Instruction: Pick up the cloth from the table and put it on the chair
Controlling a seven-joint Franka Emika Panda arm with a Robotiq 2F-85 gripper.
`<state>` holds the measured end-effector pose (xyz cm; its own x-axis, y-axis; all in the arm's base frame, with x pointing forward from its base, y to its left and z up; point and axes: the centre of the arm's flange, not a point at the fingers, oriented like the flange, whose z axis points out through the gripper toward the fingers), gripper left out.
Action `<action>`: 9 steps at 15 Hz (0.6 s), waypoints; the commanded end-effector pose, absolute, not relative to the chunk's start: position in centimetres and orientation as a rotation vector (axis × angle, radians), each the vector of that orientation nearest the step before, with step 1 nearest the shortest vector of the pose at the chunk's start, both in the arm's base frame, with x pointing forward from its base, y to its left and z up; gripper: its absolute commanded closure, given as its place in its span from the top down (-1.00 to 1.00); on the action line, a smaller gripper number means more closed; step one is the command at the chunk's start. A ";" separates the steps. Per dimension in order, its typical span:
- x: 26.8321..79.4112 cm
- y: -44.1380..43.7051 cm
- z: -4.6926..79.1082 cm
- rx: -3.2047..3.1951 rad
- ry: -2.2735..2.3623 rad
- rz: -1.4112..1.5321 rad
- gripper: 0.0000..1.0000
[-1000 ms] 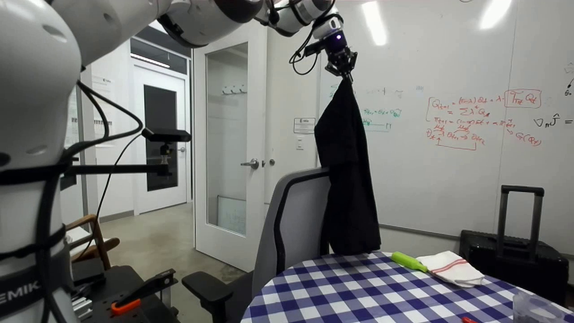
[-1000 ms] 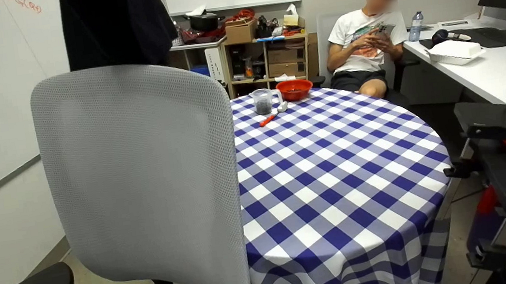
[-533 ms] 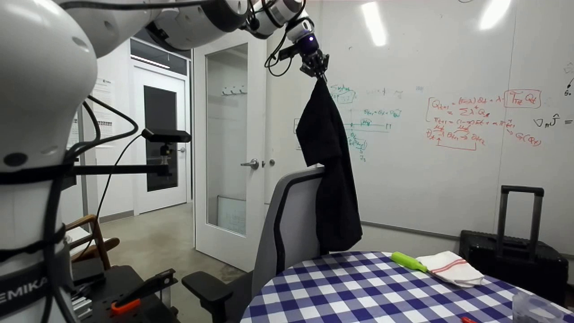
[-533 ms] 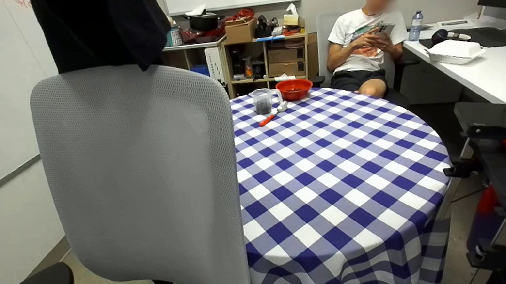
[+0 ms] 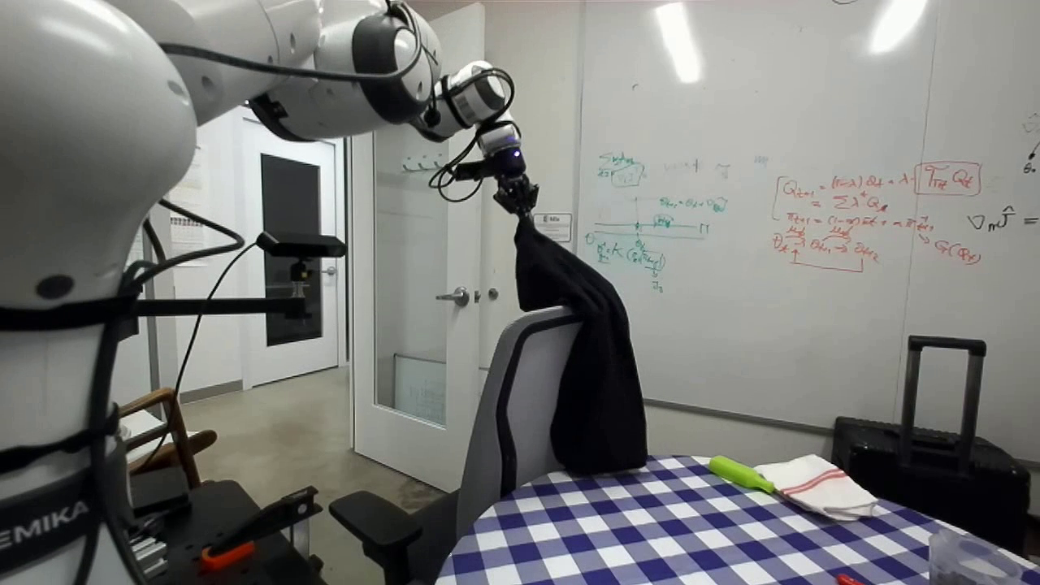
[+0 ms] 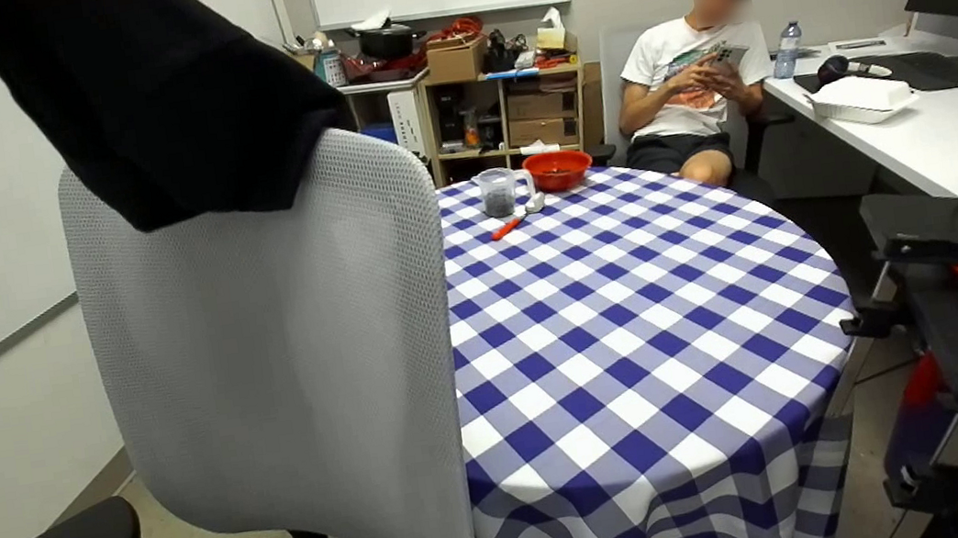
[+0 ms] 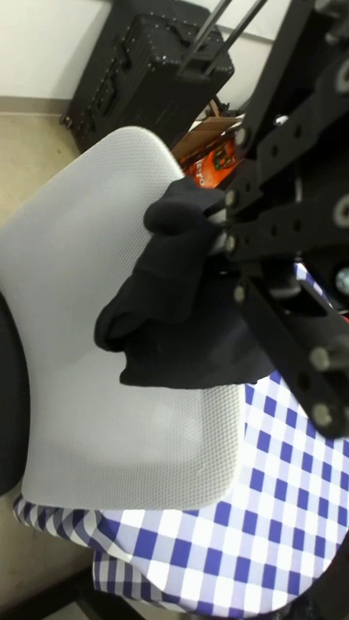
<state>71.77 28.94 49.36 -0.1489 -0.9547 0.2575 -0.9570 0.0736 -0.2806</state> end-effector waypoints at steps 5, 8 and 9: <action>73.9 37.0 42.0 2.224 -1.796 0.391 -0.45; 73.2 37.5 39.4 2.233 -1.655 0.363 -0.16; 73.0 37.7 39.0 2.240 -1.626 0.357 -0.02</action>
<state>68.75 34.37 38.13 0.2331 -0.8982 0.3725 -0.9724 -0.2174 0.0844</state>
